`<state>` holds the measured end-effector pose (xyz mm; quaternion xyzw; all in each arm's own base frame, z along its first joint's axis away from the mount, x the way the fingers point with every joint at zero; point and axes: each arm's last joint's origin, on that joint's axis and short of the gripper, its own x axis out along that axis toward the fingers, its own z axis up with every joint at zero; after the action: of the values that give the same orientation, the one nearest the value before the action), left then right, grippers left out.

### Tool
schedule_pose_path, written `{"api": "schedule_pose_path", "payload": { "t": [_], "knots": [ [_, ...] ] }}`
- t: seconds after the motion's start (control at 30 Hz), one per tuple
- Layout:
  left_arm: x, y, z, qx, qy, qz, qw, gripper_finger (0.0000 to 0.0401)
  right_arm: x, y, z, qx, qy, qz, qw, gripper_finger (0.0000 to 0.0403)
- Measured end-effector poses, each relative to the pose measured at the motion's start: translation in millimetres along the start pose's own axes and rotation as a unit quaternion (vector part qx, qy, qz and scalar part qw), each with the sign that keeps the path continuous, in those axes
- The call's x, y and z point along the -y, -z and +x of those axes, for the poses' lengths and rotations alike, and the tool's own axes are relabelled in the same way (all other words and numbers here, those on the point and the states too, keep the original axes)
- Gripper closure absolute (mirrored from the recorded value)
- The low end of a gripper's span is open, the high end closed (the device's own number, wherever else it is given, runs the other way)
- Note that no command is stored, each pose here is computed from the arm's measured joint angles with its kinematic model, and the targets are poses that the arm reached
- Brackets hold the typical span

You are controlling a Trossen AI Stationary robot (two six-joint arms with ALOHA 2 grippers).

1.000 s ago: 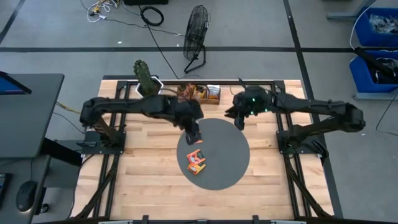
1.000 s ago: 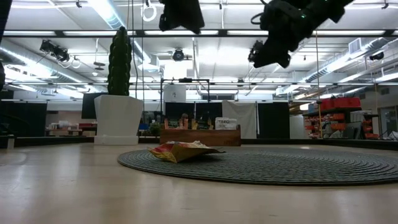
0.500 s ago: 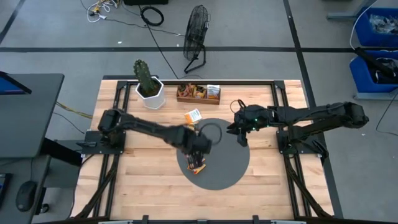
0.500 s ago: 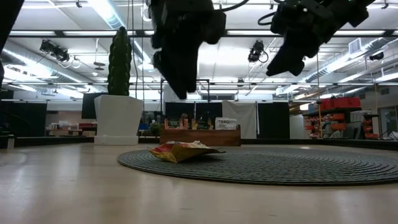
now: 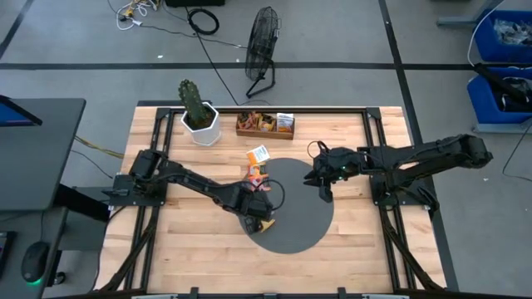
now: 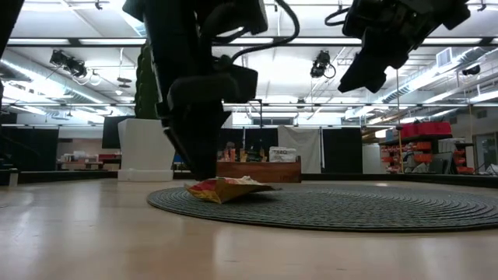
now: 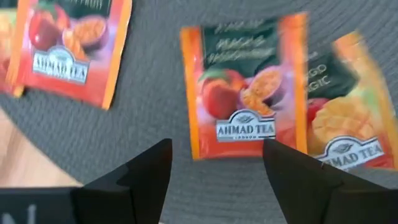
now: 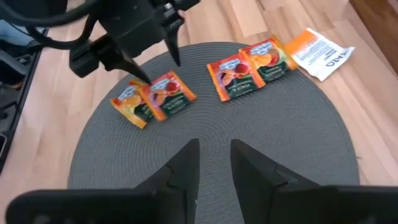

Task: Pick & Place Tea
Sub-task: Put the orange tea bag into the left section of the wooden organizer

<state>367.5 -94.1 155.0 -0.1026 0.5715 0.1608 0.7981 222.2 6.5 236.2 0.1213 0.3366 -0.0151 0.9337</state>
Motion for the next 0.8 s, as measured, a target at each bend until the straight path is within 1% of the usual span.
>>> {"api": "schedule_pose_path", "payload": {
  "t": [0.13, 0.3, 0.43, 0.53, 0.67, 0.8],
  "knots": [
    [0.0, -0.2, 2.7, 0.010, 0.007, 0.011, 1.000, 0.0144, -1.9, 0.6, 0.1, -0.001, -0.003, 0.005, 1.000, 0.0305],
    [-0.7, -4.0, 3.4, 0.014, 0.023, 0.009, 1.000, 0.0144, -2.1, 0.6, 0.1, -0.001, -0.003, 0.006, 1.000, 0.0305],
    [-3.3, -7.6, 5.8, 0.015, 0.033, 0.018, 0.999, 0.0144, -1.1, 0.1, 0.1, 0.005, 0.014, 0.005, 1.000, 0.0305],
    [-6.1, -7.4, 12.1, 0.005, 0.035, 0.016, 0.999, 0.0144, -0.7, -0.1, 0.2, 0.007, 0.022, 0.006, 1.000, 0.0305],
    [-9.8, -4.1, 20.2, -0.001, 0.065, 0.004, 0.998, 0.0144, -0.8, -0.5, 0.2, 0.009, 0.021, 0.006, 1.000, 0.0305],
    [-10.3, -2.5, 20.9, 0.000, 0.065, -0.002, 0.998, 0.0147, -0.9, -0.8, 0.2, 0.011, 0.021, 0.009, 1.000, 0.0305]
  ]
}}
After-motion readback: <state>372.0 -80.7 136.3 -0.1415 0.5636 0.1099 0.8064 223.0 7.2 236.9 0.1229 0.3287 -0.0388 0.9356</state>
